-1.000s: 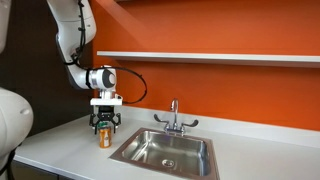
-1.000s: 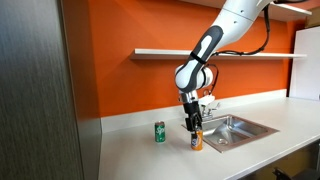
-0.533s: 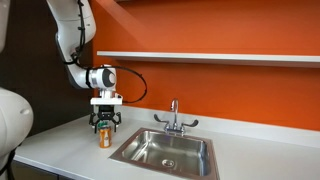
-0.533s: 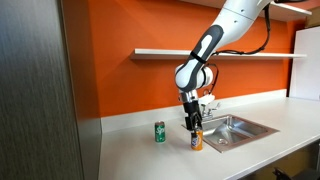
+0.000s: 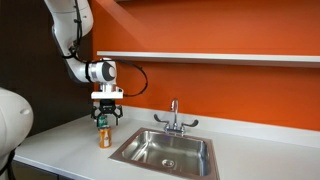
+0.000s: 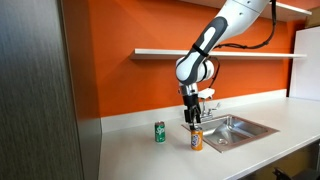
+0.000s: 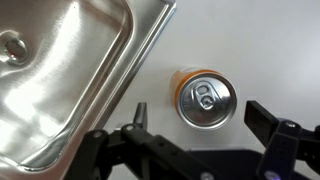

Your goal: Take the can out of the sink

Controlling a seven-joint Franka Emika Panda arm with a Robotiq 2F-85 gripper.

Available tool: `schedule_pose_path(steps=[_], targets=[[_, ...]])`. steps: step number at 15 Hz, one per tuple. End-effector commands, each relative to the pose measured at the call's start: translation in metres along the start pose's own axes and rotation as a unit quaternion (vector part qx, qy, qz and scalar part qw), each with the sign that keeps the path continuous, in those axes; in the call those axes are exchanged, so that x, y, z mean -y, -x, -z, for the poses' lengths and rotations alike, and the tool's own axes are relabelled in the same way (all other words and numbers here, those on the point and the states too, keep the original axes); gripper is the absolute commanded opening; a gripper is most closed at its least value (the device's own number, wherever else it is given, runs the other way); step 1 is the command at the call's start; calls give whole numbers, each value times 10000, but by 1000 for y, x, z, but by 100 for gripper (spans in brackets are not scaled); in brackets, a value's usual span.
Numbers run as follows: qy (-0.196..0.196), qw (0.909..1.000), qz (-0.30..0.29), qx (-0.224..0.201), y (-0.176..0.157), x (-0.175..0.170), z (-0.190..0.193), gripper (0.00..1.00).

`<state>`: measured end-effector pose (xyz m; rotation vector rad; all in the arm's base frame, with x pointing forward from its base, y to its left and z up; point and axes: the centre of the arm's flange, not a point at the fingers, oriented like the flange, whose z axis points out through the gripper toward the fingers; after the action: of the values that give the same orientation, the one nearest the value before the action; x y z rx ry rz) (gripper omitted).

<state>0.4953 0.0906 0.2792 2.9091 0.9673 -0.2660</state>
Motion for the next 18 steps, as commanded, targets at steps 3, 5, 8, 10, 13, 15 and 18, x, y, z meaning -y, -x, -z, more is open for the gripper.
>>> schedule_pose_path(steps=[3, 5, 8, 10, 13, 15, 18], targets=[[105, 9999, 8, -99, 16, -3, 24, 100], [118, 9998, -57, -169, 20, -7, 29, 100], [133, 9992, -282, -247, 27, -23, 36, 100], [141, 9983, -497, -270, 32, -37, 38, 100], [97, 9958, -854, -315, 48, -62, 39, 100], [60, 9936, -1079, -345, 60, -77, 38, 100], [32, 9888, -1445, -360, 81, -99, 36, 100]])
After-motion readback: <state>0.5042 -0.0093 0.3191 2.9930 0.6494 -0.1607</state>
